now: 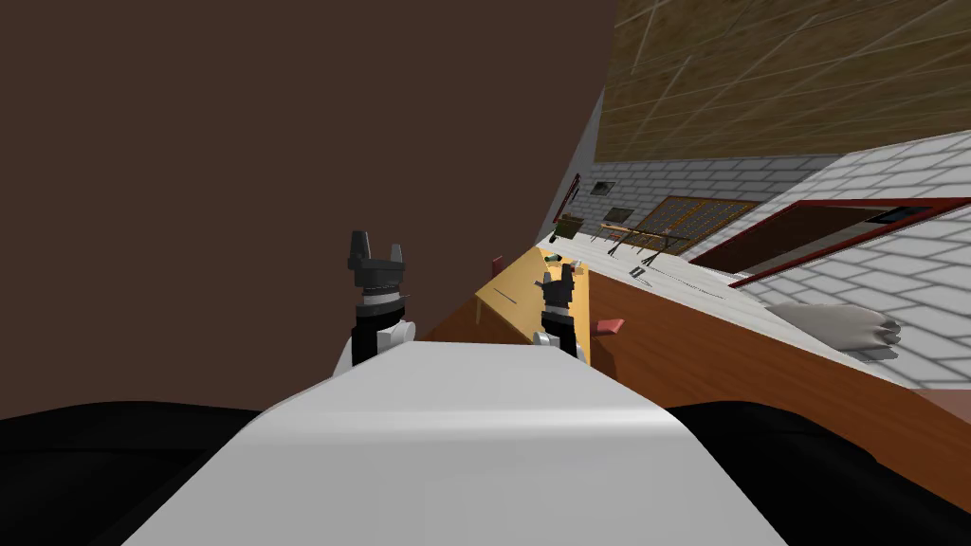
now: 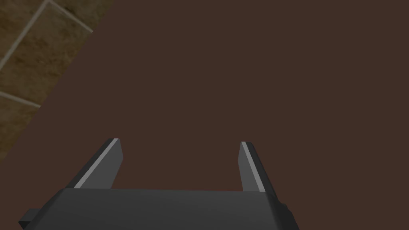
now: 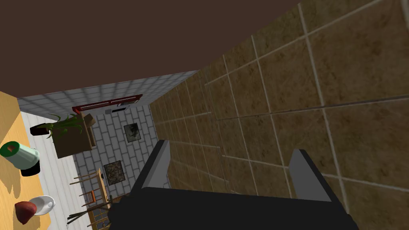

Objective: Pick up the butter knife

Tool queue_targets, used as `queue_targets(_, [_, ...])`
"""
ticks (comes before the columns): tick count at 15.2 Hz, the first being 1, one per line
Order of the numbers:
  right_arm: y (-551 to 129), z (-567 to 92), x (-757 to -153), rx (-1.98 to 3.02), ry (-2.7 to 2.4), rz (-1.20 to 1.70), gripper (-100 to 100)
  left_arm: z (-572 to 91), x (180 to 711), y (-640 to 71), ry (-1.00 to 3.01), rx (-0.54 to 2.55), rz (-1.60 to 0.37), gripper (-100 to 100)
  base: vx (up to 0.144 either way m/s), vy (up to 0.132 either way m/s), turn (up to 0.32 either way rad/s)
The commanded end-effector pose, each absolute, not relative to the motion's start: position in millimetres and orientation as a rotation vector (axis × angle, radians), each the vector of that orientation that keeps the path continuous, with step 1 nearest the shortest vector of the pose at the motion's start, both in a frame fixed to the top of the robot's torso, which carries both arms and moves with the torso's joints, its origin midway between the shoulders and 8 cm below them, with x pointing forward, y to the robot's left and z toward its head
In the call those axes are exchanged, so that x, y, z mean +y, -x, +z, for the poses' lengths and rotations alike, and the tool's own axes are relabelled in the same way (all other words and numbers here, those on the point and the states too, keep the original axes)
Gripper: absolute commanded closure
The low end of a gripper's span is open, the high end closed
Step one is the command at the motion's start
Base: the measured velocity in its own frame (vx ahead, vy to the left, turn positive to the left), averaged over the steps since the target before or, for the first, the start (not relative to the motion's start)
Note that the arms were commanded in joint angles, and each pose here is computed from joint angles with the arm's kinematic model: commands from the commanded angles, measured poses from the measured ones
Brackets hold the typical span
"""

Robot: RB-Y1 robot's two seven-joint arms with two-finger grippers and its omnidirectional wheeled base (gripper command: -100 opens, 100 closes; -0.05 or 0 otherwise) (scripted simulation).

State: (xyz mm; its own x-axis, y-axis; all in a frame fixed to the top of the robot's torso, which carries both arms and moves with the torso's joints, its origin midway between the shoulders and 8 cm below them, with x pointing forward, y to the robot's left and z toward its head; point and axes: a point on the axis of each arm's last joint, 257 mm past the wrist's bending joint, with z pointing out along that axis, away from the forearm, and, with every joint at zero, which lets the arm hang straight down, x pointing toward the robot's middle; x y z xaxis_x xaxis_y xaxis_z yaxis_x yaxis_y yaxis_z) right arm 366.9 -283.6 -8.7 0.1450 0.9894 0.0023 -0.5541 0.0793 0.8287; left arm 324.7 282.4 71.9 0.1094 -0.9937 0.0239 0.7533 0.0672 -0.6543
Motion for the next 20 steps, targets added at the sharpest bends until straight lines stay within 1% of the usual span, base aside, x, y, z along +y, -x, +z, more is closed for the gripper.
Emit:
queue_targets(1, [-370, -14, -279, 0.740, -0.771, 1.295, -100, 72, 282, -325, 0.597, 0.501, -1.402, 0, 0.000, -0.002, 0.044])
queue_targets(8, [-380, -33, -270, 0.865, -0.701, 1.257, -100, 72, 282, -325, 0.597, 0.501, -1.402, 0, 0.001, -0.011, 0.068])
queue_targets(14, [-399, -79, -265, 1.056, -0.607, 1.161, -100, 72, 282, -325, 0.597, 0.501, -1.402, 0, 0.003, -0.023, 0.131])
queue_targets(20, [-414, -126, -270, 1.207, -0.535, 1.058, -100, 72, 282, -325, 0.597, 0.501, -1.402, 0, 0.005, -0.029, 0.178])
